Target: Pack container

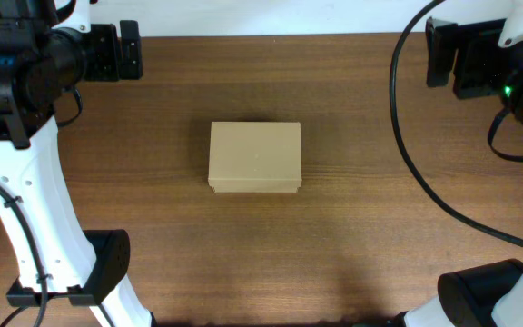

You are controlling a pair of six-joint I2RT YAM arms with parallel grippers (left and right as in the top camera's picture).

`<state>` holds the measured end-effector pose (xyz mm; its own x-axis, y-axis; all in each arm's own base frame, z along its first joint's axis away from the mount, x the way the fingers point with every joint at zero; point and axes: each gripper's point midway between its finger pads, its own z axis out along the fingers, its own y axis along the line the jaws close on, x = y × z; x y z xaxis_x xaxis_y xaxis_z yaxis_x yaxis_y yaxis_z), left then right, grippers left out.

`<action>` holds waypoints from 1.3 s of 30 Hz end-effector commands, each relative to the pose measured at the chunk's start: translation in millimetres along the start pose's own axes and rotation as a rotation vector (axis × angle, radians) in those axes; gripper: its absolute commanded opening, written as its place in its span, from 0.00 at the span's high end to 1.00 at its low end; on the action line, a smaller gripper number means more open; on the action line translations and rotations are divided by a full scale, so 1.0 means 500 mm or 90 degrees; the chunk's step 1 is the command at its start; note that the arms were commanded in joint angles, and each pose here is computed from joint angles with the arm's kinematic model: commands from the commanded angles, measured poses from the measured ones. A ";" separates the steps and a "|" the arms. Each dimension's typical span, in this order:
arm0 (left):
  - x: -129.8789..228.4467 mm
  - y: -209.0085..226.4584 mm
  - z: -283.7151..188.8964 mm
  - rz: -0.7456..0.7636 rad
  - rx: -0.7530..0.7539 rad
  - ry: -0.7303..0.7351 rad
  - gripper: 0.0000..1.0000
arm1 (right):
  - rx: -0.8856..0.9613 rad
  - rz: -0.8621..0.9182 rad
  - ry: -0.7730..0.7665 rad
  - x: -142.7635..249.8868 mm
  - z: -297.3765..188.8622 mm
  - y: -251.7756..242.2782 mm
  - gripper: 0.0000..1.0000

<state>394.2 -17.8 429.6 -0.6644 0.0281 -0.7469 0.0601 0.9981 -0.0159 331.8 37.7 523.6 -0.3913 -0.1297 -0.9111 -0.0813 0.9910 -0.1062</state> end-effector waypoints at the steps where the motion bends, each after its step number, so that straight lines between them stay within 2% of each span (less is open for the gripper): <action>1: -0.002 0.008 -0.009 0.001 -0.010 -0.007 0.00 | 0.015 0.002 -0.009 -0.003 -0.018 -0.013 0.01; 11: -0.002 0.008 -0.009 0.001 -0.010 -0.007 0.00 | 0.026 0.024 -0.145 -0.008 -0.240 -0.047 0.01; 18: -0.002 0.008 -0.009 0.001 -0.010 -0.007 0.00 | 0.069 0.043 -0.230 0.084 -0.308 -0.069 0.01; 22: -0.002 0.008 -0.009 0.001 -0.010 -0.007 0.00 | 0.081 0.046 -0.225 0.198 -0.276 -0.063 0.01; 29: -0.002 0.008 -0.009 0.001 -0.010 -0.007 0.00 | 0.100 0.046 -0.116 0.443 -0.141 -0.050 0.01; 39: -0.002 0.008 -0.009 0.001 -0.010 -0.007 0.00 | 0.091 0.046 -0.037 0.681 0.014 -0.023 0.01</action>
<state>393.9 -16.6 429.1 -0.6664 0.0282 -0.7451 0.0549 0.9984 -0.0114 204.1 -18.0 243.3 -0.3107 -0.0615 -0.9485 0.0842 0.9922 -0.0919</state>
